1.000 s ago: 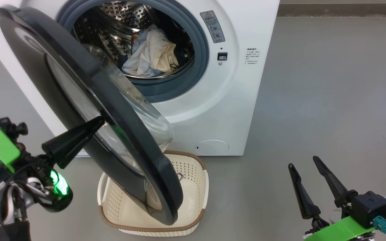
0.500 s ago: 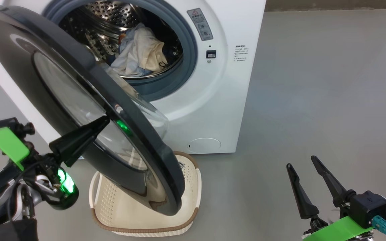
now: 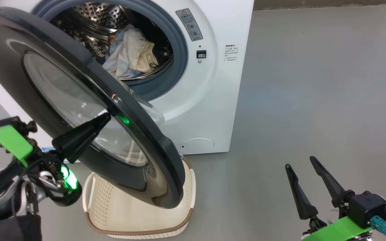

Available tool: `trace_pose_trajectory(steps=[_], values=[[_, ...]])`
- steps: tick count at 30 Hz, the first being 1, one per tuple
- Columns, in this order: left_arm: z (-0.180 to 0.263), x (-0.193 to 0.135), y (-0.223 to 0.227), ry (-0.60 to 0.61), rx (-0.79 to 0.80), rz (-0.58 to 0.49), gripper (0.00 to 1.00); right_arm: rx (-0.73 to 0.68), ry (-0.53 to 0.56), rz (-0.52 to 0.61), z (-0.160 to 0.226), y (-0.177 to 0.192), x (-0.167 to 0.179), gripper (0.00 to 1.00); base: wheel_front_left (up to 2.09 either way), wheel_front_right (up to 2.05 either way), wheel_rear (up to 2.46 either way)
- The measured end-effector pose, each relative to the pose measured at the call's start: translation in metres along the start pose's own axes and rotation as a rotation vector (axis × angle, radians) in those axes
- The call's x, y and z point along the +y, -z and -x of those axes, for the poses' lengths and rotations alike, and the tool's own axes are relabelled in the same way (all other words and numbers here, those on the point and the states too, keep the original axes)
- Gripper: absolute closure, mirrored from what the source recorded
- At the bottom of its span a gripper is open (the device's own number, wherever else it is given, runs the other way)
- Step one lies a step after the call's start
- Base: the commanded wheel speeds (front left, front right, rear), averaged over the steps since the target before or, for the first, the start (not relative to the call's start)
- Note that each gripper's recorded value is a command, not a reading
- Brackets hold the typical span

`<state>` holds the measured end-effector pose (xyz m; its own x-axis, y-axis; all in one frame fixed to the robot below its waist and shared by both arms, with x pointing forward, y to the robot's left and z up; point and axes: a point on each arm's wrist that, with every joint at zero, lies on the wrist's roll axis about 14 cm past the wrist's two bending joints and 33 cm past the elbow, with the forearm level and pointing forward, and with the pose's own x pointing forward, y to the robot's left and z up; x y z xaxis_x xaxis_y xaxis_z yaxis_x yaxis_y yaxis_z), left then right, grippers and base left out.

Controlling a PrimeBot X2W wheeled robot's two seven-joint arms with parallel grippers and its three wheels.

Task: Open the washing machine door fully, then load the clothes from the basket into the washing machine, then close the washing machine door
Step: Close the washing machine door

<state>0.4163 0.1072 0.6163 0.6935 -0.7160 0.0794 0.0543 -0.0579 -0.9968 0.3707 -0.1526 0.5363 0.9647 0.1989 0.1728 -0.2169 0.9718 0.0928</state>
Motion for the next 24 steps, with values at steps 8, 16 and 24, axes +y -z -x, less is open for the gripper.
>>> trace_pose_trajectory(steps=[8, 16, 24], values=[[-0.008, 0.000, -0.008, 0.011, -0.036, -0.008, 1.00, 0.002, 0.005, -0.001, 0.001, 0.001, -0.001, 0.00, 0.00, 0.00, 0.00], [-0.016, 0.004, -0.011, 0.008, -0.038, -0.001, 1.00, 0.010, 0.009, -0.005, 0.000, 0.004, -0.002, 0.00, 0.00, 0.00, 0.00], [-0.025, 0.004, -0.015, 0.015, -0.056, -0.008, 1.00, 0.009, 0.013, -0.013, -0.003, 0.005, -0.001, 0.00, 0.00, 0.00, 0.00]])
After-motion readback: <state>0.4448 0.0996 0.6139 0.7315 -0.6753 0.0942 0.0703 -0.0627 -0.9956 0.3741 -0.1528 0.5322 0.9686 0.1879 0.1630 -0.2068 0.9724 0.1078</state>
